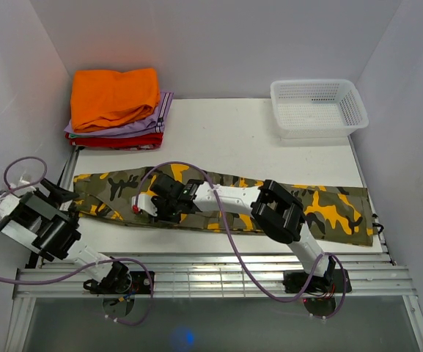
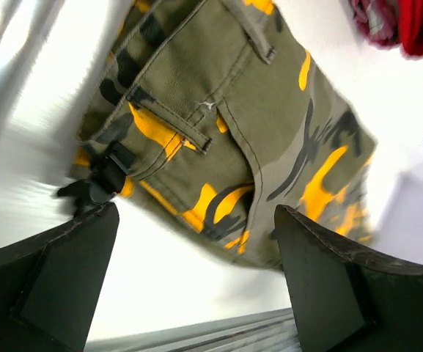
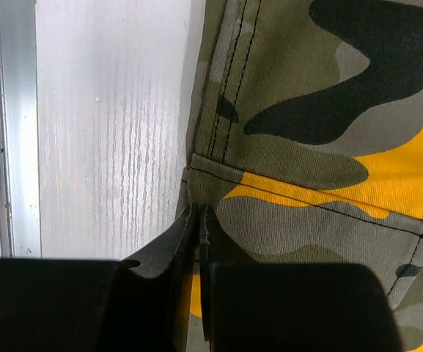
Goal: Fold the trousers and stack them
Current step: Fold the trousers
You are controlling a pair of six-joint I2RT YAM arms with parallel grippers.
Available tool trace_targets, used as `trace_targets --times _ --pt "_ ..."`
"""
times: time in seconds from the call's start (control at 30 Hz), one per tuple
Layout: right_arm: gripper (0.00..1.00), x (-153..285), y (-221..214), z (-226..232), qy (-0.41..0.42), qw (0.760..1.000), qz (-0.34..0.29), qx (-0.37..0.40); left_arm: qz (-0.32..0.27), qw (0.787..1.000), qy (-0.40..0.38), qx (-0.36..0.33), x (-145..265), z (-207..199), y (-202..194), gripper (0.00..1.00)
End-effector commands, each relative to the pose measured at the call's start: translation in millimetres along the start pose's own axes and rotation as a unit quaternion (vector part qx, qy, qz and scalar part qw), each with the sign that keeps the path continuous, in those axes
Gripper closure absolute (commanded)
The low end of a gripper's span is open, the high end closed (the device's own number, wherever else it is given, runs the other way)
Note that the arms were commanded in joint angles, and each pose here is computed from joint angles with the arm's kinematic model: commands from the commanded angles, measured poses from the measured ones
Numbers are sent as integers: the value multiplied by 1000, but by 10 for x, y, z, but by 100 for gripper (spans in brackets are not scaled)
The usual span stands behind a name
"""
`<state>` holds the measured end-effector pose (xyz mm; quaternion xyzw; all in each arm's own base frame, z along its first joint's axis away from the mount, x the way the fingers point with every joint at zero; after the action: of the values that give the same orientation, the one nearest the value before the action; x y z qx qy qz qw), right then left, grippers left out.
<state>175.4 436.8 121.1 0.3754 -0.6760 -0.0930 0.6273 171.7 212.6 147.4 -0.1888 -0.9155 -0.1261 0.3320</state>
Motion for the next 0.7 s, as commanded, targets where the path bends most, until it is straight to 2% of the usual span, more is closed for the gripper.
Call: trace_targets --times 0.0,0.1,0.2,0.33,0.37,0.4,0.47,0.5,0.53,0.57,0.67 --pt "92 -23 -210 82 42 998 51 -10 -2 983 34 -183 457 -291 13 2" --pt "92 -16 -235 120 60 997 54 -6 -30 969 28 -245 646 -523 159 2" --pt "92 40 -237 167 74 996 49 -1 -34 951 38 -306 589 -696 341 2" --pt "92 158 -165 198 79 997 23 6 -40 937 53 -342 180 -845 474 16" --pt "89 161 -155 187 75 997 23 6 -34 936 58 -345 73 -850 476 19" --pt "73 221 -105 162 67 998 16 5 -26 937 64 -341 -12 -840 469 26" --pt "51 390 -10 81 47 999 -3 6 -5 944 68 -324 -247 -813 484 29" --pt "33 461 19 36 37 999 -13 5 0 946 68 -317 -306 -796 504 33" --pt "26 557 -1 -69 21 1000 -21 -5 12 949 68 -309 -417 -752 515 34" --pt "24 635 4 -133 13 999 -30 -10 6 949 79 -306 -471 -732 544 35" --pt "25 941 -120 -414 -23 998 -43 -45 15 946 106 -306 -618 -632 516 37"
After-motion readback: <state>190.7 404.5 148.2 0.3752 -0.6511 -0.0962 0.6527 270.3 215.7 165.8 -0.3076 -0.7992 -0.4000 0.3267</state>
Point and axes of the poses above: each gripper's point midway between its finger pads, its own x axis back along the fingers, its own z axis along the line the jaws close on, y = z × x, the point moved 10 cm from there along x, back along the fingers, and after that the axes turned 15 degrees about x, right-handed, at the moved point
